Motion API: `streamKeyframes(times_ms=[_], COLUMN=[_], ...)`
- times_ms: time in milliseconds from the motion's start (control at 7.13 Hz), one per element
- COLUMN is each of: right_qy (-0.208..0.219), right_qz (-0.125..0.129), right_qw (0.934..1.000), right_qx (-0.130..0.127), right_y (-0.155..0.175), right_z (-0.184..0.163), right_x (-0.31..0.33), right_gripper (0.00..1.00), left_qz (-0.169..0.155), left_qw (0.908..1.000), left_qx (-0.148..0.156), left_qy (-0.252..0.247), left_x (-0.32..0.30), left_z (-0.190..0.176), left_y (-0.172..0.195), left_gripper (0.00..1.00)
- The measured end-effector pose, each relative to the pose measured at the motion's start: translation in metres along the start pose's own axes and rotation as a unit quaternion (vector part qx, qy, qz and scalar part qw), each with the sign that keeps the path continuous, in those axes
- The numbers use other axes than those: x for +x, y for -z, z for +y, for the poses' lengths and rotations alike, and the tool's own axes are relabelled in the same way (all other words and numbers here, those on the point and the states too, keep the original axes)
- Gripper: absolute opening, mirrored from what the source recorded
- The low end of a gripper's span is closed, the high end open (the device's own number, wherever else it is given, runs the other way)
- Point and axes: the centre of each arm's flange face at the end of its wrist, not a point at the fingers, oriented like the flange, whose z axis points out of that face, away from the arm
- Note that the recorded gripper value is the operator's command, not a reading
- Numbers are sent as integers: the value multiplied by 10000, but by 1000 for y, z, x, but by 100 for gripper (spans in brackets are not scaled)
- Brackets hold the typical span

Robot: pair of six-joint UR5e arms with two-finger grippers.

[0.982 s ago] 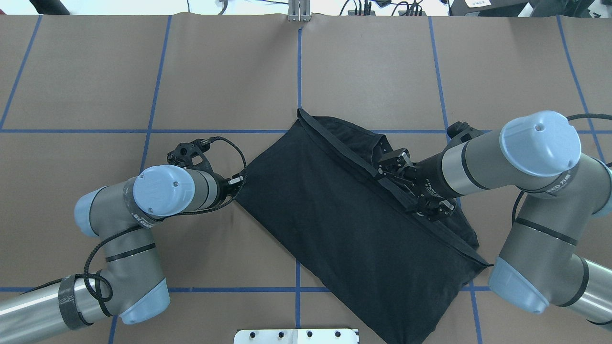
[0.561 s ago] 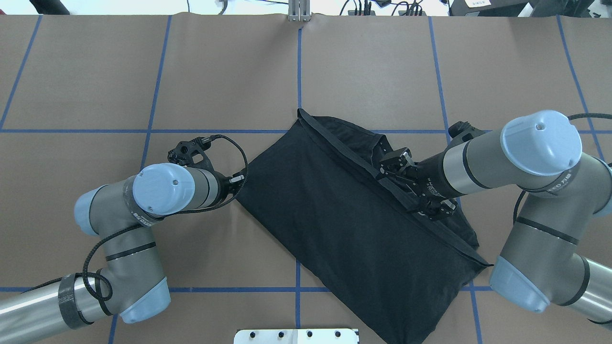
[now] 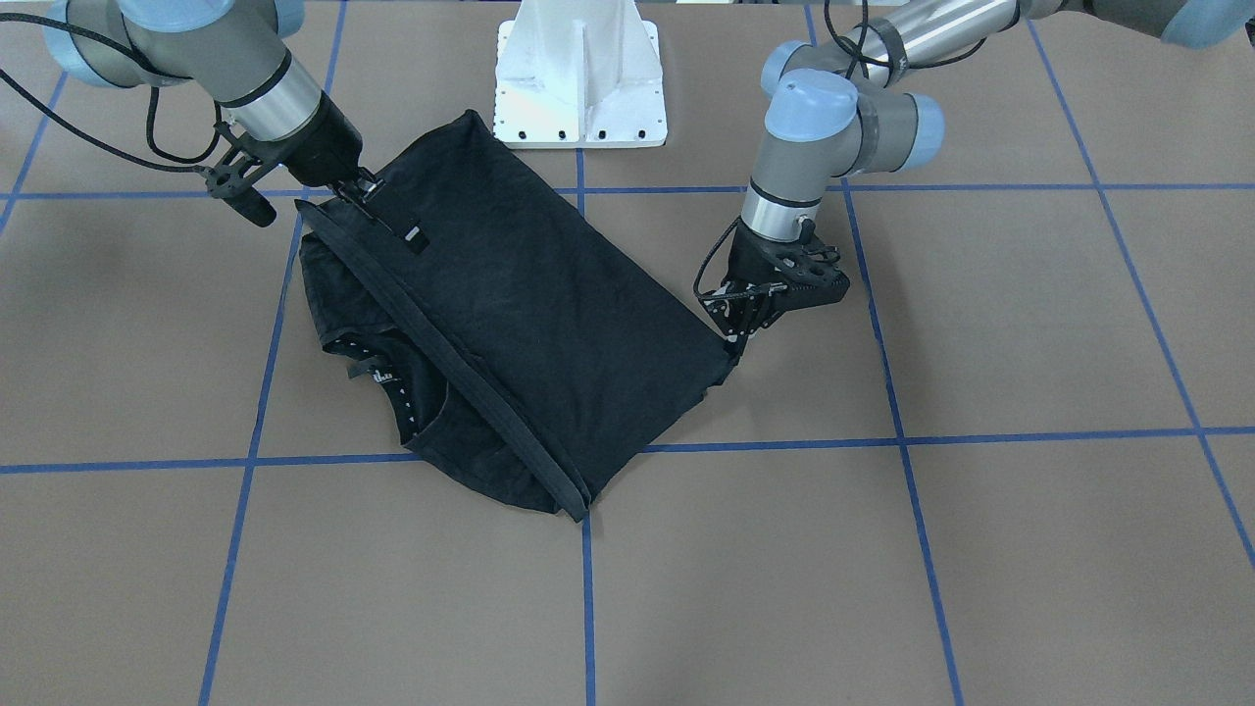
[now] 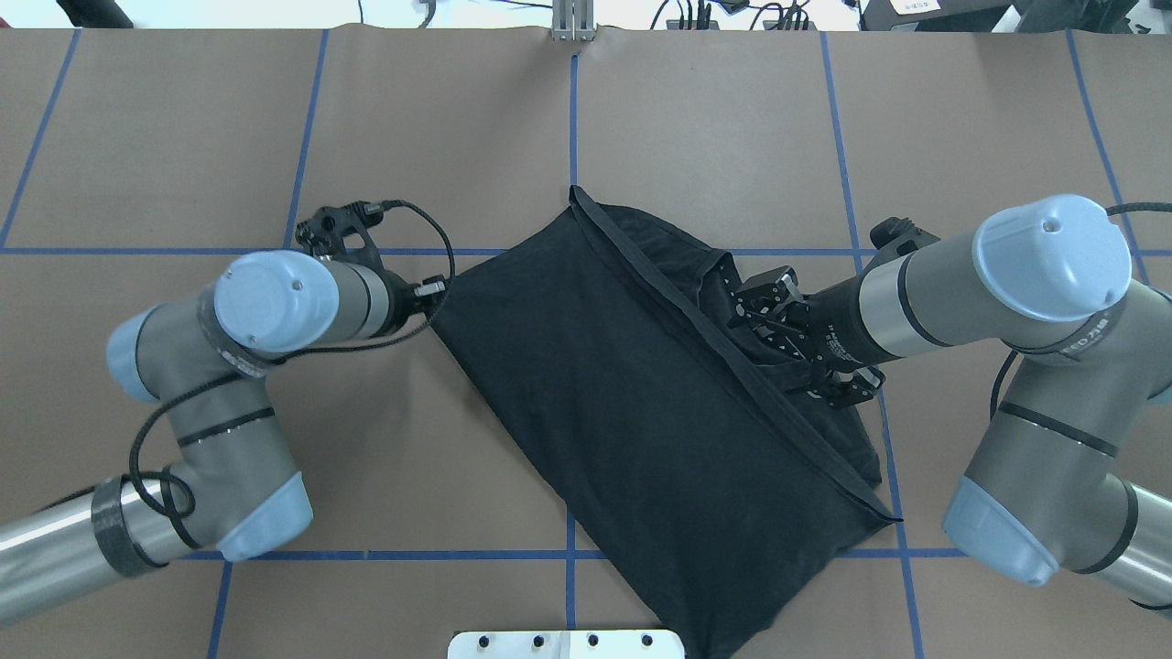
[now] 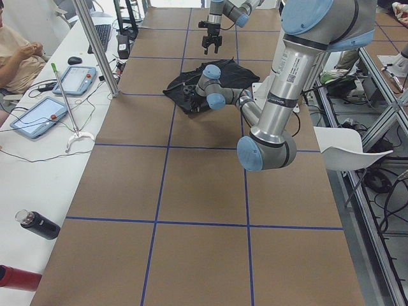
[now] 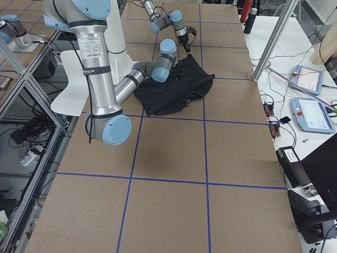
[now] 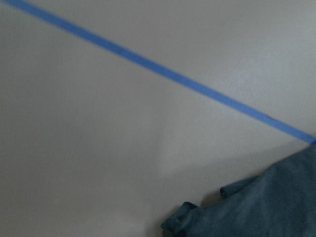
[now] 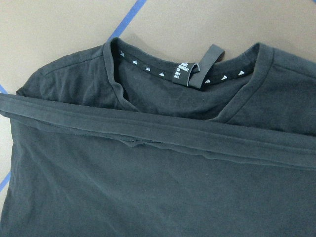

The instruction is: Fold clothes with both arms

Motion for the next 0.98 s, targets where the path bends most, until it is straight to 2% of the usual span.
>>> streamKeyframes(times_ms=[281,701,982], right_qy=[-44,-91,-82], right_qz=[-65,-150,-242], right_qw=[9999,9996,9990], right_qx=[86,217,356], right_y=[7,13,14], right_z=[-8,-18,-21], right_x=[-4,-8,-11], right_gripper=[100,100,100], left_qz=[93,357,411], left_qw=[9992,9956,9913], left_qx=[382,855,1198], left_qy=[-49,-140,-345], left_x=[20,78,104], left_z=[-64,-147,-188], left_y=[-13,-84,-115], left_gripper=[0,0,0])
